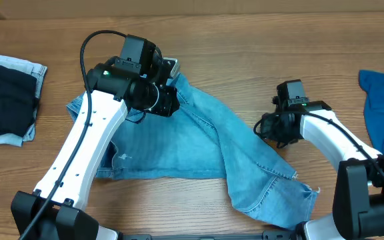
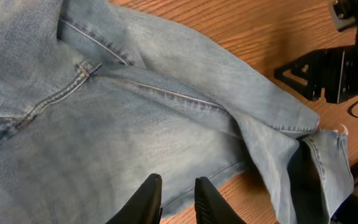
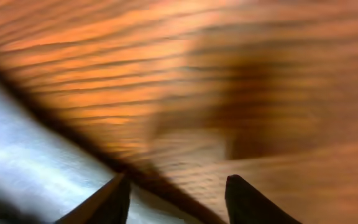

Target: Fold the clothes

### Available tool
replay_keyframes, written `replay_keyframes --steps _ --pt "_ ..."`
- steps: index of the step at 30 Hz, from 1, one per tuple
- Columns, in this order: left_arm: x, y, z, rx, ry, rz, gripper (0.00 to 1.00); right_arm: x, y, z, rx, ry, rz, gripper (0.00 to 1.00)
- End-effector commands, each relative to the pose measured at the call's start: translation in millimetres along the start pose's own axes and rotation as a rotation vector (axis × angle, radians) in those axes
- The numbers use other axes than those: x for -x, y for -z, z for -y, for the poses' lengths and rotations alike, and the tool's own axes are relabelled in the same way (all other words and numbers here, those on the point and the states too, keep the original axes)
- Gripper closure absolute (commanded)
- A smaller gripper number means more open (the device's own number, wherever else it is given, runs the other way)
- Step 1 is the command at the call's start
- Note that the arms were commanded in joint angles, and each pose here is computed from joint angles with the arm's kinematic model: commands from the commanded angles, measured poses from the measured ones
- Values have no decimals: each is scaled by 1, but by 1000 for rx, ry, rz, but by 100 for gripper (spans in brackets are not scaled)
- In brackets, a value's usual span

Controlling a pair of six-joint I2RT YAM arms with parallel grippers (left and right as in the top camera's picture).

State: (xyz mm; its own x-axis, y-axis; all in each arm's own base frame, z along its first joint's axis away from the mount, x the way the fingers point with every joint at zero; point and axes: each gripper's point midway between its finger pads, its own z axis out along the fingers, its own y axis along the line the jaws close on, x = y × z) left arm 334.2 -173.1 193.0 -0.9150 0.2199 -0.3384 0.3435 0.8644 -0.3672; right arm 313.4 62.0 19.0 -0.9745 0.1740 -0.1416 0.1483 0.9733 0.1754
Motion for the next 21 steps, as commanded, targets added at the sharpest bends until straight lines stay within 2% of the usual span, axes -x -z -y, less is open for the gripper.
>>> replay_keyframes --steps 1,9,11,12,15,17,21 --pt "5 12 7 -14 -9 39 77 -9 -4 -26 150 162 -50 44" --pt "4 12 7 -14 -7 35 78 -27 -23 -19 156 158 -65 46" --pt "4 12 7 -14 -6 33 78 -36 -28 -18 166 153 -85 56" --pt "4 12 7 -14 -7 33 78 -40 -28 -18 170 151 -97 67" --pt "4 12 7 -14 -8 35 78 -33 -24 -21 174 150 -76 91" --pt "4 13 7 -13 -7 35 78 -17 -16 -24 176 134 -28 96" --pt "4 12 7 -14 -7 34 77 45 19 -26 97 126 160 96"
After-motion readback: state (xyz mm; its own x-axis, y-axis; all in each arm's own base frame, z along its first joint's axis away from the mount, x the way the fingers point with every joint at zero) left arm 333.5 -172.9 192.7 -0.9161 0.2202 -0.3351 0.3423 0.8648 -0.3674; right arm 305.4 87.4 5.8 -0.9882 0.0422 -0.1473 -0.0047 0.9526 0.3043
